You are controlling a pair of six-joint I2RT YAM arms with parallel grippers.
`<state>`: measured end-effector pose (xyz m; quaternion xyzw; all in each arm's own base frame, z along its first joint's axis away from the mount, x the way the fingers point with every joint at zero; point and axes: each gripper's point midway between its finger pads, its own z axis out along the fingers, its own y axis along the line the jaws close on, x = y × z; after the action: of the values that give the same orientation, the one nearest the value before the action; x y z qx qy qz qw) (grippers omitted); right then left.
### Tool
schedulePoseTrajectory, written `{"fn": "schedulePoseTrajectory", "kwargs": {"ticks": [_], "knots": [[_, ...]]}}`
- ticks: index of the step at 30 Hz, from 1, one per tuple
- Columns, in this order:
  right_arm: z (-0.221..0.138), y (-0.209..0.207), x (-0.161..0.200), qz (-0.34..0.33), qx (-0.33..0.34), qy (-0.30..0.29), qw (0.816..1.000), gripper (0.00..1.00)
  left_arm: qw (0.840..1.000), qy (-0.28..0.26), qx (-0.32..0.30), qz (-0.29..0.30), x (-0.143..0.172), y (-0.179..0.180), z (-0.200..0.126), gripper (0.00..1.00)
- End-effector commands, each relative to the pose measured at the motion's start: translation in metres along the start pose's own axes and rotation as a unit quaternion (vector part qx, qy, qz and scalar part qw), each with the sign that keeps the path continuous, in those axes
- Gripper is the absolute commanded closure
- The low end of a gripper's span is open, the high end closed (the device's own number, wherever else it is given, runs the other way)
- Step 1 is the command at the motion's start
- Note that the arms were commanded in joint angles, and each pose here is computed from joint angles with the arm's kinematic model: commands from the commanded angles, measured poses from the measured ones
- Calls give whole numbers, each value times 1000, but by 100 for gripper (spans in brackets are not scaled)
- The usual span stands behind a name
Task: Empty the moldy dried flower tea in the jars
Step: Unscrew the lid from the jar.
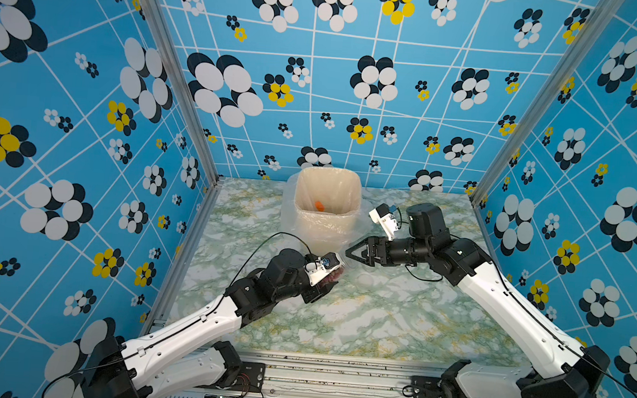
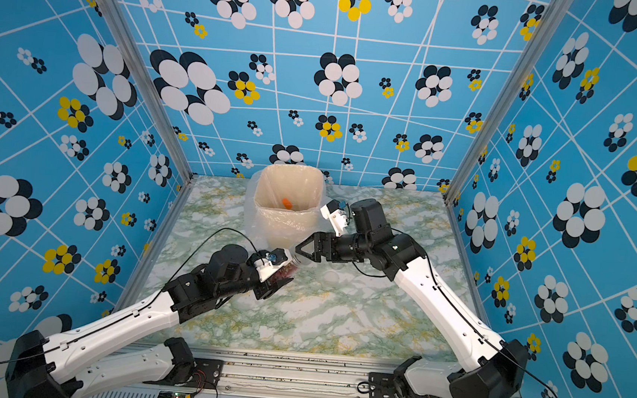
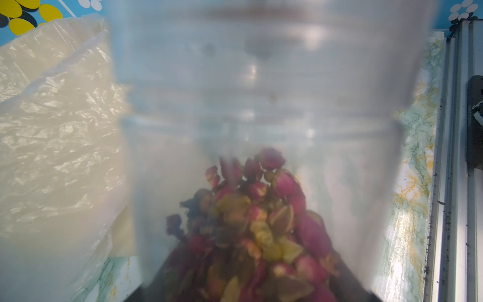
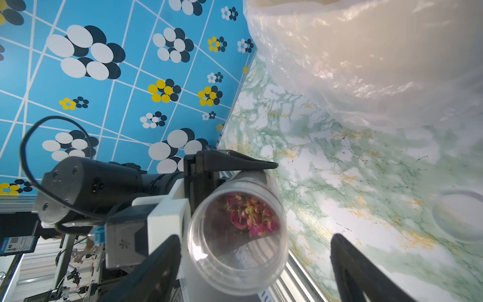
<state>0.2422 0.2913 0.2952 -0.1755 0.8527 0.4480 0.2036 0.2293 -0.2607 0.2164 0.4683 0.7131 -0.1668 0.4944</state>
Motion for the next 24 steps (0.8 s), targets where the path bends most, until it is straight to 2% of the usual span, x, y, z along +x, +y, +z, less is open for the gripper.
{"fn": "schedulePoseTrajectory", "kwargs": {"ticks": [1, 7, 24], "knots": [[5, 5, 1, 3, 0, 12, 1000, 8, 1000, -7, -14, 18, -13, 6, -2, 95], [15, 4, 6, -1, 1, 29, 1000, 10, 1000, -2, -15, 22, -12, 5, 0, 95], [30, 1, 31, -24, -5, 89, 996, 30, 1000, -17, -7, 11, -17, 2, -2, 95]]}}
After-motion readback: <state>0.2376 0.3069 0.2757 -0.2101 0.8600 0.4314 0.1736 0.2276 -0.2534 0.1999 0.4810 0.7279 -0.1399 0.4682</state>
